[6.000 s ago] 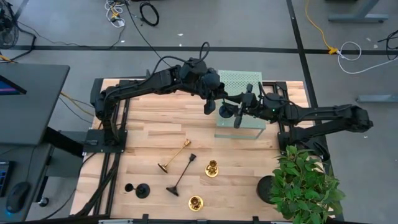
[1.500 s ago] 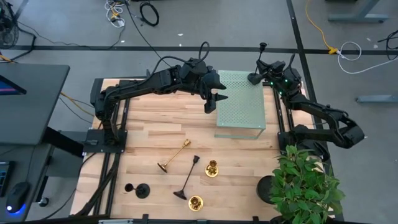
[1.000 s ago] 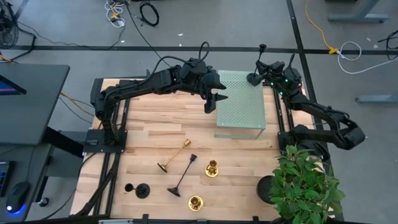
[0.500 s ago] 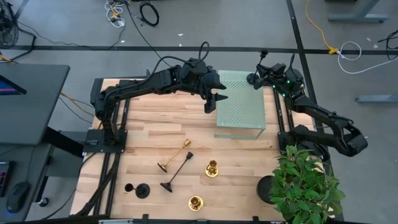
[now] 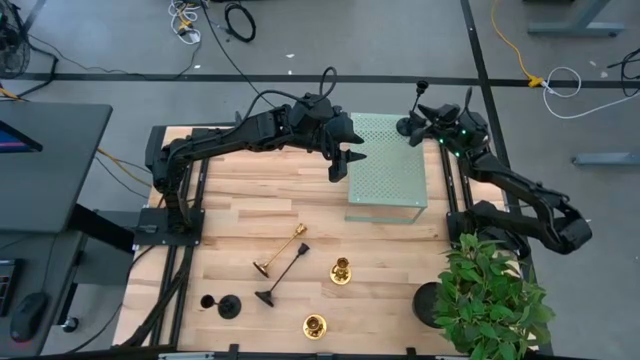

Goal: Pick & Place candle stick holders
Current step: Put the left light brown candle holder on the shelf

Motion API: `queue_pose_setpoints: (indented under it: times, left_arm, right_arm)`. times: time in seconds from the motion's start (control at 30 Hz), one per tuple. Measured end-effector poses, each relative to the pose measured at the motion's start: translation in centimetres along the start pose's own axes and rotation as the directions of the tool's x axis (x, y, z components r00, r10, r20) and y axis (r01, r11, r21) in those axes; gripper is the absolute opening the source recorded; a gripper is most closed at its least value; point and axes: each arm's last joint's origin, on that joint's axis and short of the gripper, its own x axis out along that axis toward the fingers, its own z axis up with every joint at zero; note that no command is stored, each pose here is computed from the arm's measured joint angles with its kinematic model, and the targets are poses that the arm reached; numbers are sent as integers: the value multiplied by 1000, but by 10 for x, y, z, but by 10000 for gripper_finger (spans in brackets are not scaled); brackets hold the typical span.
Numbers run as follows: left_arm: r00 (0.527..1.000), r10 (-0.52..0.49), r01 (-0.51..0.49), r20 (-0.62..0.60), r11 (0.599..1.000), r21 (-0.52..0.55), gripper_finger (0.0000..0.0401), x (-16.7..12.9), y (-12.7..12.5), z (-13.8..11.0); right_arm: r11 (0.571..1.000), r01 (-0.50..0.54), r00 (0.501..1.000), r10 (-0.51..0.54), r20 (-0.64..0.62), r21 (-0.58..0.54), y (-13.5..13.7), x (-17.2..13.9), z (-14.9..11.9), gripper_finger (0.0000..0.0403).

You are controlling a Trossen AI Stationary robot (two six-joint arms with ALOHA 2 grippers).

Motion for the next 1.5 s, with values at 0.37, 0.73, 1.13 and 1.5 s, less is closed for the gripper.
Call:
queue_pose_setpoints:
  times: [0.37, 0.73, 1.13, 1.5]
  left_arm:
    - [1000, 0, 0, -7, 1000, -1, 190, 0, 0, -1]
    - [999, -5, 5, -47, 1000, 4, 190, 0, 0, -5]
    - [966, -62, 67, -253, 998, 13, 190, -9, -12, -22]
    - [896, -135, 146, -422, 989, -6, 190, -13, -42, -36]
  right_arm:
    - [998, -65, 997, 65, -33, -6, 7, -24, 7, 239]
    - [958, -286, 958, 286, 6, -3, 31, -58, 19, 219]
    - [831, -554, 832, 554, 21, 39, 60, -81, 22, 212]
    - [672, -740, 672, 740, 16, 39, 90, -94, 22, 212]
